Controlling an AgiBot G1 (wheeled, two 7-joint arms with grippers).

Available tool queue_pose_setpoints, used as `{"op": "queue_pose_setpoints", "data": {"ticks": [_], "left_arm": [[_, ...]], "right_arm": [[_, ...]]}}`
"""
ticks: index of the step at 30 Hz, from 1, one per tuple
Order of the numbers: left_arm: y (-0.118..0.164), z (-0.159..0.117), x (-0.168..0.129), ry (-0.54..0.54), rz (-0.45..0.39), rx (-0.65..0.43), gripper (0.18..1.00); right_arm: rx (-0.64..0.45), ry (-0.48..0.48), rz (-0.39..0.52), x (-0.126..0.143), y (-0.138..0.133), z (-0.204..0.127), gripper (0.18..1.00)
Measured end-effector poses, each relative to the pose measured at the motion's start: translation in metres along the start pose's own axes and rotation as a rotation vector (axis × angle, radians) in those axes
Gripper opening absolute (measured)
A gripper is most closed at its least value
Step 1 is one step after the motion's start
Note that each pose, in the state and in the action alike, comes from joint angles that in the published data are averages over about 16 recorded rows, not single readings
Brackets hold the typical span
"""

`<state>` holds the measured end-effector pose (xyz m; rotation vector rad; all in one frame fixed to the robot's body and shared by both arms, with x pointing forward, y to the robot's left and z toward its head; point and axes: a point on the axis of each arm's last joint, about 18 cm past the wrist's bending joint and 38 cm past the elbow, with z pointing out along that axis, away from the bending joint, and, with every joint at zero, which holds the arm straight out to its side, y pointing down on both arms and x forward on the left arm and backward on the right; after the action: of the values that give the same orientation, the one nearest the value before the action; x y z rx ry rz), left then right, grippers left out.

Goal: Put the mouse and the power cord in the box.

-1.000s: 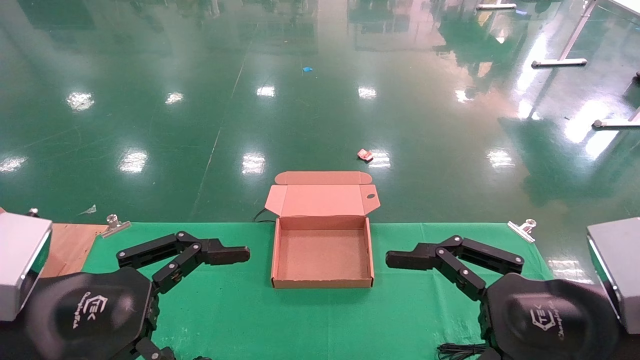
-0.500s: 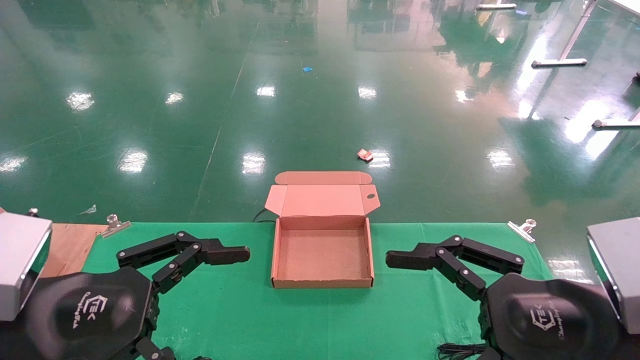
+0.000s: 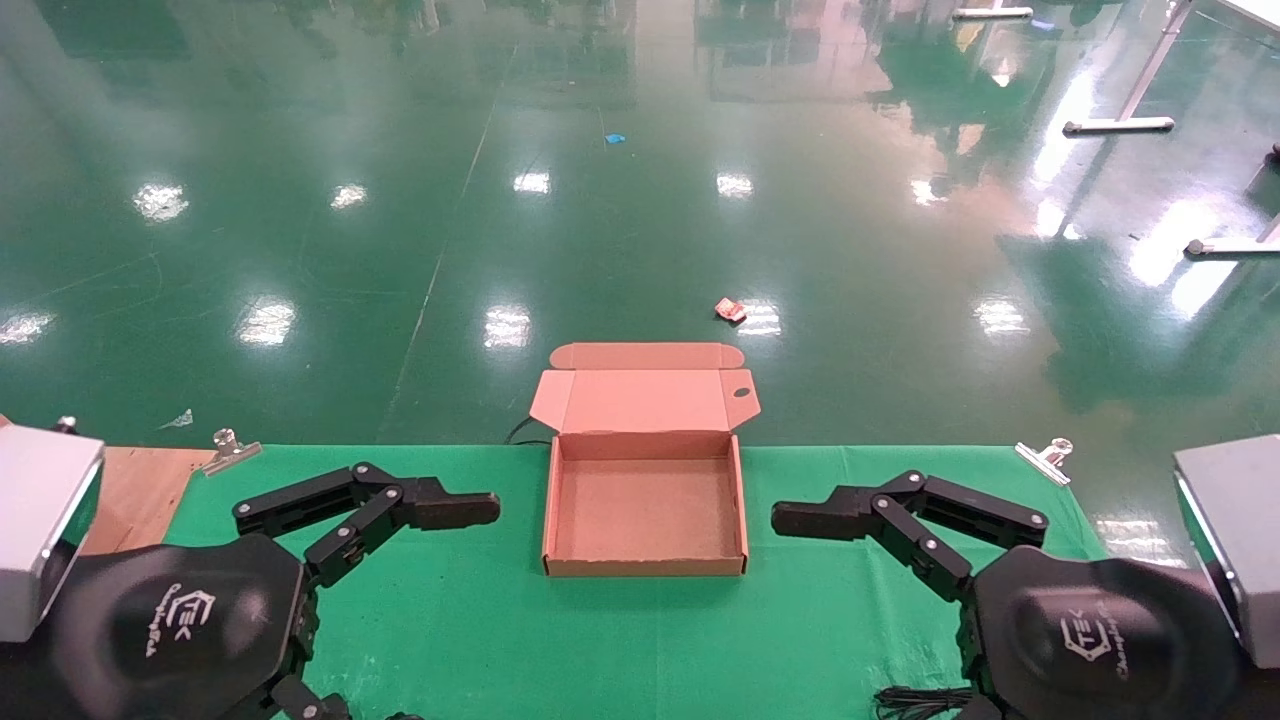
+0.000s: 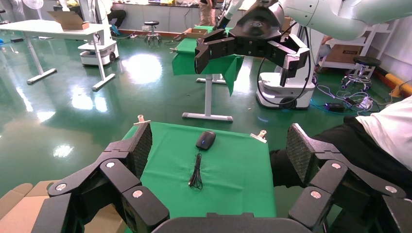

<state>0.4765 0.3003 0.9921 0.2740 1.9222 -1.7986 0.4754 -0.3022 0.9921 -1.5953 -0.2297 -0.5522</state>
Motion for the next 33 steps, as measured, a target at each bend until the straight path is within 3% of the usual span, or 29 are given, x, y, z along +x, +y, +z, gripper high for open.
{"op": "queue_pose_setpoints", "data": {"ticks": [27,33], "left_arm": [[0.002,0.001,0.0,0.001,-0.006,-0.001,1.001],[0.017,0.012,-0.005,-0.003,-0.028,-0.041,1.001]], "right_arm": [[-0.001,0.001,0.001,0.0,0.001,0.0,1.001],[-0.051,-0.003,0.004,0.002,0.015,-0.002,1.001]]}}
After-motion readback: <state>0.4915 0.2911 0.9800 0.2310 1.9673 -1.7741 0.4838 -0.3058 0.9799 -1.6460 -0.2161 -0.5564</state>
